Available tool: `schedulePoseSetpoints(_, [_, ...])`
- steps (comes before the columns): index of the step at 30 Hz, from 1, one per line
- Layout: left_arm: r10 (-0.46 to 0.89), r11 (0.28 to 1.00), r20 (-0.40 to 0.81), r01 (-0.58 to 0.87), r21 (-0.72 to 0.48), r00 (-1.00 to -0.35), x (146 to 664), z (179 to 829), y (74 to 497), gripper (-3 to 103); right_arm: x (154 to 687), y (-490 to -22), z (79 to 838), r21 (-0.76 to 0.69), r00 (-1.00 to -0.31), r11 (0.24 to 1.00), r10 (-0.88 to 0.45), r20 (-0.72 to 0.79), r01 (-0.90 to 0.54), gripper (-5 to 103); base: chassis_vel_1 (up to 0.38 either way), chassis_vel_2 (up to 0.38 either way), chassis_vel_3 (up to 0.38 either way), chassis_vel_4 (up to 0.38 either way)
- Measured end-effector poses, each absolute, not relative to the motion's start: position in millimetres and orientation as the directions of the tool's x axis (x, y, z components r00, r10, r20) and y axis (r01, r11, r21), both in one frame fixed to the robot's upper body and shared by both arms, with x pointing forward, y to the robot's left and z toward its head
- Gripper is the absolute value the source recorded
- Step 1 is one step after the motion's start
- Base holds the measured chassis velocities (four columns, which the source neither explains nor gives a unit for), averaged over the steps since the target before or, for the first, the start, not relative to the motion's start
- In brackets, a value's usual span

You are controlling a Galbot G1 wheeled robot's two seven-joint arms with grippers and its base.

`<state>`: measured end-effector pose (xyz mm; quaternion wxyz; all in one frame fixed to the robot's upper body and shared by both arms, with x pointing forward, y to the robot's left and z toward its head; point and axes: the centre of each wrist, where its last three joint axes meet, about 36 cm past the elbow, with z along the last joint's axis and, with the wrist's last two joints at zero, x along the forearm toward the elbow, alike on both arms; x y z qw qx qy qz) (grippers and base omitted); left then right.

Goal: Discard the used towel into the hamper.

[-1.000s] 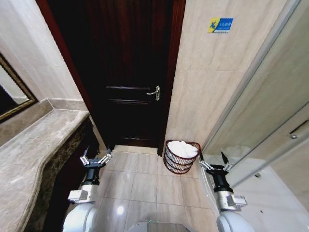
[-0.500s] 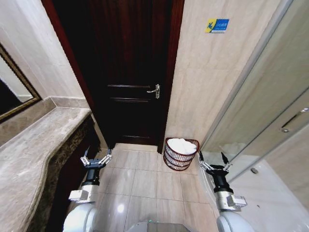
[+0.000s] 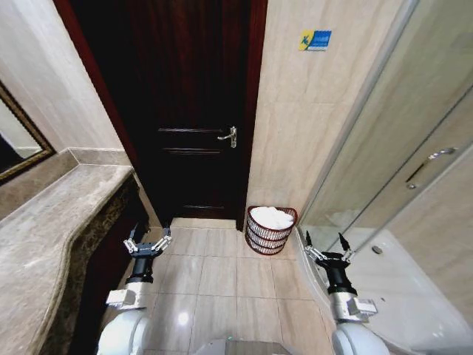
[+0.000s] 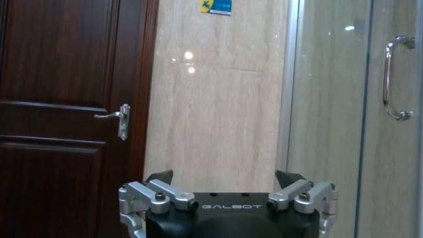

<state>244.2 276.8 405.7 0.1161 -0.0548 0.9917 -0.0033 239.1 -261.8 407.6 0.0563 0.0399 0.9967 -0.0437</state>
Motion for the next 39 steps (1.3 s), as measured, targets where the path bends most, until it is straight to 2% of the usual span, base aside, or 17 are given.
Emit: schedulePoseSetpoints(39, [-0.116, 0.993, -0.181, -0.114, -0.023, -0.977, 252.4, 391.4, 278.5, 100, 252.2, -258.4, 399.8, -0.091, -0.994, 0.994, 0.059, -0.095, 0.067, 100, 0.051, -0.045, -0.045, 0.049])
